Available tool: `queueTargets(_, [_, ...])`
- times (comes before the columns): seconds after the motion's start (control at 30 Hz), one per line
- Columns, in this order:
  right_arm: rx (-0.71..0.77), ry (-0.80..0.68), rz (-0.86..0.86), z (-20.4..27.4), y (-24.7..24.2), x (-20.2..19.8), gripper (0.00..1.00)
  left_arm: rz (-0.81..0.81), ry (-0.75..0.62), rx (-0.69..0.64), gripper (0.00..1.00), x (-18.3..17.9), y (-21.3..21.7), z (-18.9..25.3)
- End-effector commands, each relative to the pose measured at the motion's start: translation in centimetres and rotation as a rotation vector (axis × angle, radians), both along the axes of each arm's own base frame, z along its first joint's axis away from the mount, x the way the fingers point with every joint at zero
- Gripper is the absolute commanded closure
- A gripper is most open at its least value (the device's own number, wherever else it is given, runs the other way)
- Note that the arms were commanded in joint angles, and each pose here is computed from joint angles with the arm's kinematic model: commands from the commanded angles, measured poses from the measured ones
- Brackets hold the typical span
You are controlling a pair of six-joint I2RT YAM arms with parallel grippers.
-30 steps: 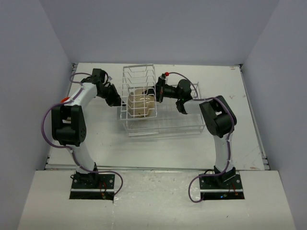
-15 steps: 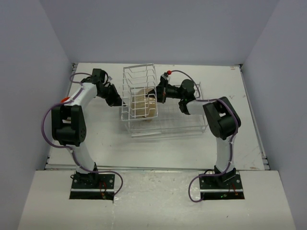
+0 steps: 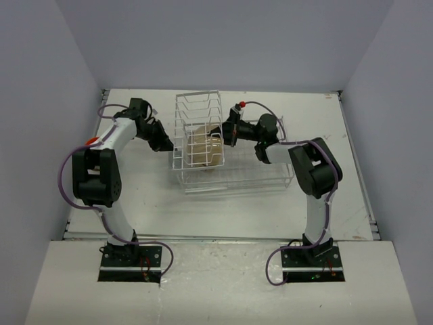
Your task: Unload the bowls from the dish rack
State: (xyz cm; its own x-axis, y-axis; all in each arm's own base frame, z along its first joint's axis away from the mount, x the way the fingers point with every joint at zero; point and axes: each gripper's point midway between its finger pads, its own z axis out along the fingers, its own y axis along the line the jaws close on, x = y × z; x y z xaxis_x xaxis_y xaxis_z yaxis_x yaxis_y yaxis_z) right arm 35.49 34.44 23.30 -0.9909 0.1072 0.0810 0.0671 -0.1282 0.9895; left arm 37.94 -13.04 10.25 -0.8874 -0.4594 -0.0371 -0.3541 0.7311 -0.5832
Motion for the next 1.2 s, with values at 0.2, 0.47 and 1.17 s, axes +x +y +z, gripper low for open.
queueTargets(0.2, [0.315,-0.572,-0.045,14.6,-3.9,-4.1,1.00,-0.001,-0.061,-0.039,1.00,0.2,-0.1,2.0])
queueTargets(0.47, [0.290,-0.623,-0.033,15.0,-4.8,-4.2,1.00,-0.001,-0.060,-0.036,1.00,0.2,-0.1,2.0])
queueTargets(1.17, [0.172,-0.624,-0.095,13.3,-10.0,-3.8,1.00,0.008,-0.069,-0.049,1.00,0.8,-0.1,2.3])
